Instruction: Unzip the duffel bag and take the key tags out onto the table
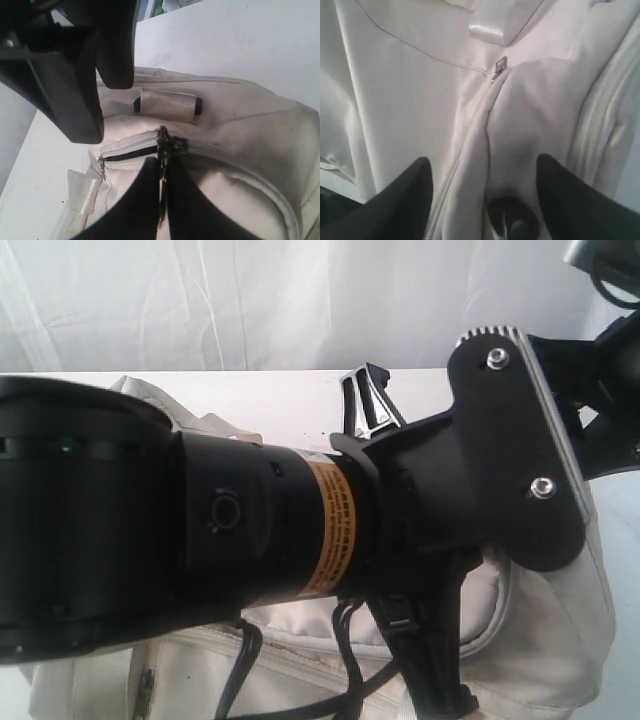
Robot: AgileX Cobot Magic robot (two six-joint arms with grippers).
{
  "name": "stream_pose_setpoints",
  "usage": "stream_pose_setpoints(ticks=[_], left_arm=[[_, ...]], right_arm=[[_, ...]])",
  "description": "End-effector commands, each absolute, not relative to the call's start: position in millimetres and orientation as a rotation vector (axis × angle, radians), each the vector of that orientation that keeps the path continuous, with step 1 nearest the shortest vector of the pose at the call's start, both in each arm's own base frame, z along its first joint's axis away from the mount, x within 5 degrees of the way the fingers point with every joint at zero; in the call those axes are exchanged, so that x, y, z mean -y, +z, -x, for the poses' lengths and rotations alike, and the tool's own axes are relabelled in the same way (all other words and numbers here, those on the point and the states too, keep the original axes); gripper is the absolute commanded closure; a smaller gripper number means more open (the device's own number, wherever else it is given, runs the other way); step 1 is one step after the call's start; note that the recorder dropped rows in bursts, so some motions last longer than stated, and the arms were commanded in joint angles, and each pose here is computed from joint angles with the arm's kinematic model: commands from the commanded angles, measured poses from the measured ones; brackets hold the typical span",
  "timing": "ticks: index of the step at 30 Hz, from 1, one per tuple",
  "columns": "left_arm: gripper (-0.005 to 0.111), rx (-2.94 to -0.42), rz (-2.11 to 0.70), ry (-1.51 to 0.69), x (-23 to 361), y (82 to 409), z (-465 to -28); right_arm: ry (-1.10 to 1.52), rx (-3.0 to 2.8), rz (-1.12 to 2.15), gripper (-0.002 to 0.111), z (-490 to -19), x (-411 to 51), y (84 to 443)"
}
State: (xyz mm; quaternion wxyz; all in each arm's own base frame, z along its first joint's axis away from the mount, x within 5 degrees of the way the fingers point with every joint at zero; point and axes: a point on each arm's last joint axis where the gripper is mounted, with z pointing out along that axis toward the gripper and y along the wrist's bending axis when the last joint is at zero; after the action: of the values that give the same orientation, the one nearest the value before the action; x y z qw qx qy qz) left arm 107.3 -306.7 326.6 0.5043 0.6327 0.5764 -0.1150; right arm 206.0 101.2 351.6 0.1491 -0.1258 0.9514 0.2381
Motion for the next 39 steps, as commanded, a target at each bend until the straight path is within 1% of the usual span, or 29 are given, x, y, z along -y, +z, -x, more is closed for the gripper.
stream_pose_setpoints(ticks=[1, 4, 7, 10, 11, 13, 14, 20, 25, 27, 30, 34, 39], left_arm=[[0.107, -1.311, -1.505, -0.358, 309, 339, -98], [0.107, -1.311, -1.505, -0.358, 309, 339, -98], [0.107, -1.311, -1.505, -0.358, 309, 339, -98], [0.107, -1.282, -1.517, -0.333, 309, 340, -99], [0.107, -1.274, -1.519, -0.329, 309, 340, -99], [0.107, -1.265, -1.519, -0.334, 310, 341, -98], [0.107, -1.260, -1.517, -0.339, 310, 341, -98], [0.107, -1.242, -1.509, -0.369, 311, 343, -97], [0.107, -1.266, -1.510, -0.357, 310, 341, -97], [0.107, -1.386, -1.509, -0.311, 305, 334, -101], [0.107, -1.530, -1.482, -0.357, 302, 329, -100], [0.107, -1.448, -1.475, -0.478, 311, 335, -85], [0.107, -1.427, -1.476, -0.513, 313, 336, -80]], right_arm=[[0.691, -2.789, 0.337, 0.052, -216, -103, 340], [0.687, -2.790, 0.316, 0.054, -225, -105, 334], [0.688, -2.784, 0.272, 0.065, -231, -107, 330], [0.685, -2.782, 0.263, 0.081, -235, -108, 328], [0.684, -2.778, 0.258, 0.089, -237, -108, 327], [0.683, -2.769, 0.252, 0.101, -239, -108, 326], [0.680, -2.756, 0.246, 0.108, -241, -109, 325], [0.661, -2.590, 0.171, 0.108, -258, -110, 329], [0.639, -2.569, 0.123, 0.108, -280, -114, 312], [0.623, -2.540, 0.116, 0.108, -286, -113, 310], [0.593, -2.483, 0.155, 0.108, -291, -113, 313], [0.575, -2.465, 0.156, 0.108, -294, -113, 312], [0.573, -2.447, 0.156, 0.108, -296, -113, 315]])
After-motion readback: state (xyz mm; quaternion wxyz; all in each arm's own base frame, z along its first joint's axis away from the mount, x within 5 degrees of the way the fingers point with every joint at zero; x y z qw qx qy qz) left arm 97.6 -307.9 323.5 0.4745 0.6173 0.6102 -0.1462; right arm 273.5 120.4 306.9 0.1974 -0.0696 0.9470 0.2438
